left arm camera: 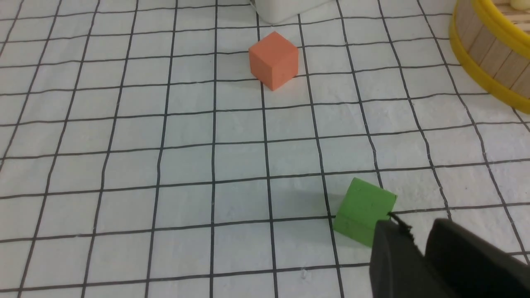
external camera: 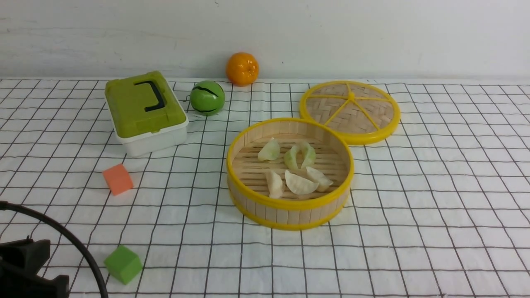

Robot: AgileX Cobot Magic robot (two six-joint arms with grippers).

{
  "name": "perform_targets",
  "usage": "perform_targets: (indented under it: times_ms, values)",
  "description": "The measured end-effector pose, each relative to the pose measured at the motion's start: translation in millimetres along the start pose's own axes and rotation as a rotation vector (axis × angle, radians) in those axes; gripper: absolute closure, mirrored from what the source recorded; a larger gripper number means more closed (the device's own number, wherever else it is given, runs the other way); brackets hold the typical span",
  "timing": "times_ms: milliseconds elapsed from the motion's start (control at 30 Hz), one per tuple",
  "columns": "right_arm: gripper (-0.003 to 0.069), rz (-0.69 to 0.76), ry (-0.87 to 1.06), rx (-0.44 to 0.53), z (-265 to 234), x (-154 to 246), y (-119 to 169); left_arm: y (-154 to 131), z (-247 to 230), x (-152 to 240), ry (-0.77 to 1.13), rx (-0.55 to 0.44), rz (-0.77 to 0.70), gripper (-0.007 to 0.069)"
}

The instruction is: Put the dumplings into the steamer on the table with the white tablecloth.

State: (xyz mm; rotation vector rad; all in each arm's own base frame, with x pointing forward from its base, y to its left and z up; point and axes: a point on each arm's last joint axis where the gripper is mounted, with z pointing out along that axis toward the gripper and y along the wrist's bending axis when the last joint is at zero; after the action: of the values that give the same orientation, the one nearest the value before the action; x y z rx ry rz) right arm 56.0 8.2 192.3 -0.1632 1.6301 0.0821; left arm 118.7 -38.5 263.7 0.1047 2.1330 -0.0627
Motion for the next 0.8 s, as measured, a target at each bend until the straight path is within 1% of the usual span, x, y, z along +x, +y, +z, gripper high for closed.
perform_targets:
  times_ms: [33,67,133,200,367,800]
  values:
    - [0.0664,0.003,0.048,0.011,0,4,-1,0,0,0,0.000,0.000,0.000,0.0508]
    - [0.0664,0.005,0.056,0.014,0,5,-1,0,0,0,0.000,0.000,0.000,0.0508]
    - [0.0664,0.044,0.154,0.054,-1,14,-3,0,0,0,0.000,0.000,0.000,0.0504]
    - [0.0664,0.075,0.207,0.079,-2,19,-4,0,0,0,0.001,-0.001,0.000,0.0501]
    - [0.0663,0.123,0.225,0.114,-3,20,-6,0,0,0,0.001,-0.001,0.000,0.0497]
    - [0.0651,0.127,0.231,0.115,-3,20,-6,0,0,0,0.001,-0.001,0.000,0.0480]
